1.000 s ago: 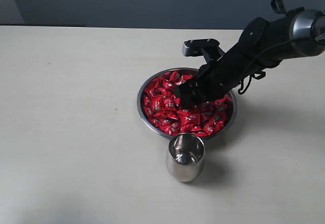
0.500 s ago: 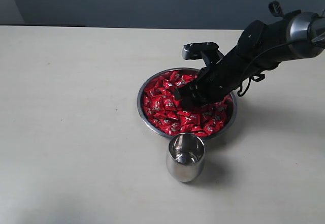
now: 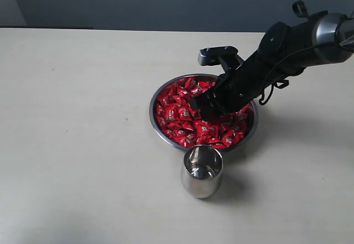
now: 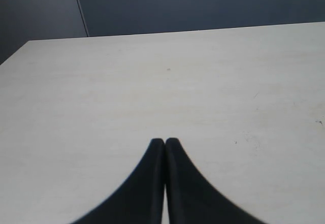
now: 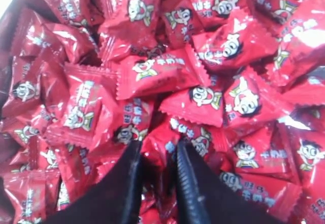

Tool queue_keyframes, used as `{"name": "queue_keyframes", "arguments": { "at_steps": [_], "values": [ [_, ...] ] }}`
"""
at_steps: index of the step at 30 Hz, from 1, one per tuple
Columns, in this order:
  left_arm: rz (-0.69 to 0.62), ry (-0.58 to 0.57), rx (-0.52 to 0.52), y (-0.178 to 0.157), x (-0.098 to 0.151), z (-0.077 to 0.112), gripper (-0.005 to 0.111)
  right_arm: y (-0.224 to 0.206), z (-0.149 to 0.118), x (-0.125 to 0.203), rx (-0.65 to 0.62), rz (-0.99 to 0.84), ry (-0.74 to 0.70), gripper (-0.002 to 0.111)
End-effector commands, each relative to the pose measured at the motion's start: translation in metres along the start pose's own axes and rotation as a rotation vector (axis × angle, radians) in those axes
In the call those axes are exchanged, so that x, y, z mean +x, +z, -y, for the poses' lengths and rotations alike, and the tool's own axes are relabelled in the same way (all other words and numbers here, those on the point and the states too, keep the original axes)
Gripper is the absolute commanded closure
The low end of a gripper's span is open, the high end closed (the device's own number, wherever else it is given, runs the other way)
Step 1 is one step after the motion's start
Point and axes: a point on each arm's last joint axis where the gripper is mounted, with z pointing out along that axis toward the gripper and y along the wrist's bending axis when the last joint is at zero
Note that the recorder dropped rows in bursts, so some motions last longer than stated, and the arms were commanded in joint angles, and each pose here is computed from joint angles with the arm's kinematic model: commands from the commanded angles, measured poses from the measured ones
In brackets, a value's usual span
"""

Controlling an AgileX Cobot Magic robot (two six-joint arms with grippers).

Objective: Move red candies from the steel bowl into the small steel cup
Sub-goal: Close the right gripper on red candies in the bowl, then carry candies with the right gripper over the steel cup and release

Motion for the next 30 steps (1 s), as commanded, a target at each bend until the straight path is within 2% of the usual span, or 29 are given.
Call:
{"name": "queue_keyframes", "arguments": {
  "at_steps": [1, 11, 19, 23, 30],
  "values": [
    [0.012, -0.001, -0.003, 0.000, 0.000, 0.000, 0.106, -0.015, -0.005, -0.006, -0.001, 0.030, -0.012, 0.109],
    [0.012, -0.001, -0.003, 0.000, 0.000, 0.000, 0.106, -0.056, -0.018, -0.017, 0.001, 0.138, -0.047, 0.109],
    [0.012, -0.001, -0.003, 0.000, 0.000, 0.000, 0.106, -0.088, -0.034, -0.009, -0.059, 0.094, -0.082, 0.109],
    [0.012, -0.001, -0.003, 0.000, 0.000, 0.000, 0.106, -0.105, -0.038, 0.005, -0.042, 0.147, -0.044, 0.109],
    [0.012, -0.001, -0.003, 0.000, 0.000, 0.000, 0.106, -0.132, -0.052, 0.054, -0.054, 0.228, 0.023, 0.109]
  ]
}}
